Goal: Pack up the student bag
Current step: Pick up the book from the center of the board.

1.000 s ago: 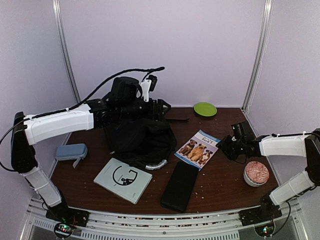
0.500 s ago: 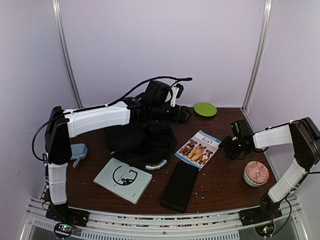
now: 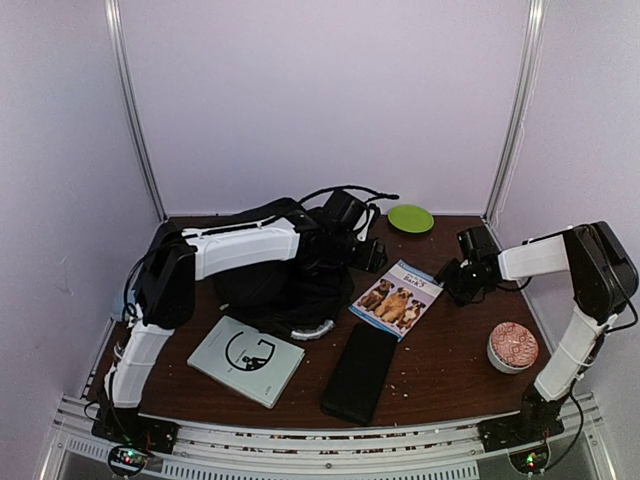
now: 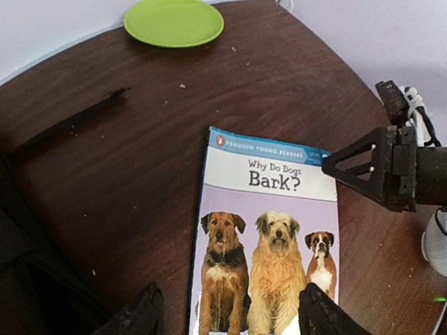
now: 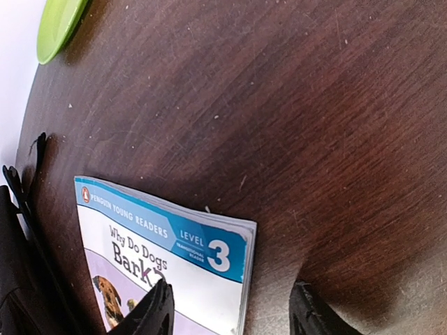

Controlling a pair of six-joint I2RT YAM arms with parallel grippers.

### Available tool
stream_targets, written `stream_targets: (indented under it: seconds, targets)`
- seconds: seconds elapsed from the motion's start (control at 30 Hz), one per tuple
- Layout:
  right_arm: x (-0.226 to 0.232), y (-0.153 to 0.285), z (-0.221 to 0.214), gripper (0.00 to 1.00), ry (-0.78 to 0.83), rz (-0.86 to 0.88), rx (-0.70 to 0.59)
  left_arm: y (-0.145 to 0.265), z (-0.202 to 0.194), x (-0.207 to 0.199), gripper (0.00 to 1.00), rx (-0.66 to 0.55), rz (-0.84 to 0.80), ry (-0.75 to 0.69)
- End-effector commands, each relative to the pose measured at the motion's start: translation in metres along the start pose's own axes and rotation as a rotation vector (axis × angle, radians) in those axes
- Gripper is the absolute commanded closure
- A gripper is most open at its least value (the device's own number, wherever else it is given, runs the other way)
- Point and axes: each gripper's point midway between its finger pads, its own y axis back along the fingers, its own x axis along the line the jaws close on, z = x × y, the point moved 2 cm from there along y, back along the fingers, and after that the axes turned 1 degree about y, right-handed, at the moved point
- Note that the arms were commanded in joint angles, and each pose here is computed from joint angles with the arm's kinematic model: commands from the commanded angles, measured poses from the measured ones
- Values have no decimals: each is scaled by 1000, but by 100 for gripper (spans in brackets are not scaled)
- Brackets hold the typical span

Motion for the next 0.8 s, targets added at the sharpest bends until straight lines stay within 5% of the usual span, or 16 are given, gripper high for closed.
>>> stream_targets:
  seconds: [0.0,0.77]
  targets:
    - [-6,-5,-8,44,-8,-11,50,-9,0,25,33,29,47,72]
    - [-15,10,-50,44,-19,58,168,-70,-73,34,31,268,-37,158]
